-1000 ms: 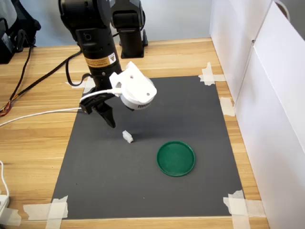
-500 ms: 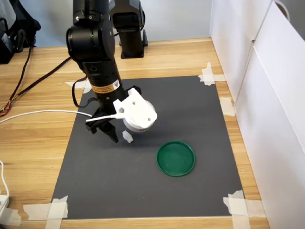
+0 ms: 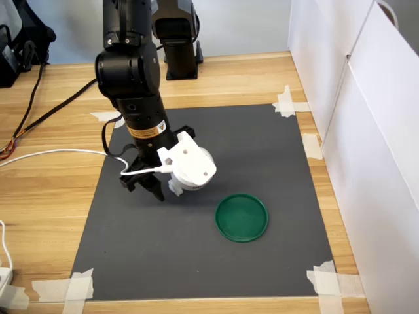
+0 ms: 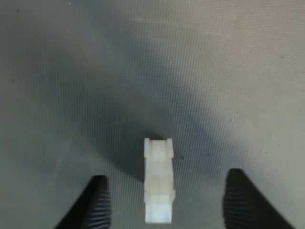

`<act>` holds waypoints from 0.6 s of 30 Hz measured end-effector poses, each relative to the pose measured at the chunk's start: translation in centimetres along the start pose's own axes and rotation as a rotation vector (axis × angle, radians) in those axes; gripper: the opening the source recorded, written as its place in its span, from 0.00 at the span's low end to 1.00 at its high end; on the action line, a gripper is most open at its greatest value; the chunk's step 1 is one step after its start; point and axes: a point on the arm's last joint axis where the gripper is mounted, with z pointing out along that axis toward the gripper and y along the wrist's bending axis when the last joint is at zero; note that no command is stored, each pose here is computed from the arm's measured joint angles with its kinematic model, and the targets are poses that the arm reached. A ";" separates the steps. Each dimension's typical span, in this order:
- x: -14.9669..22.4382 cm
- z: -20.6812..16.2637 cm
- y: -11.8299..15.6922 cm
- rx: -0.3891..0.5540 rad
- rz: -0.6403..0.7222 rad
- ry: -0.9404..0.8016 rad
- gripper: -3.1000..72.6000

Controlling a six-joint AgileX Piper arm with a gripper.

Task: Grasp a white terminal and put it in the green lid.

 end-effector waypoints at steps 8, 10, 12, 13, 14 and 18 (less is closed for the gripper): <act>0.0 0.6 -0.1 -0.003 0.002 0.003 0.47; -0.1 0.6 -0.1 -0.005 0.007 -0.003 0.38; -0.1 0.6 -0.1 -0.005 0.013 -0.010 0.26; -0.2 0.6 -0.1 -0.005 0.015 -0.012 0.20; -0.2 0.6 -0.1 -0.006 0.016 -0.013 0.16; -0.2 0.5 0.0 -0.014 0.020 -0.010 0.16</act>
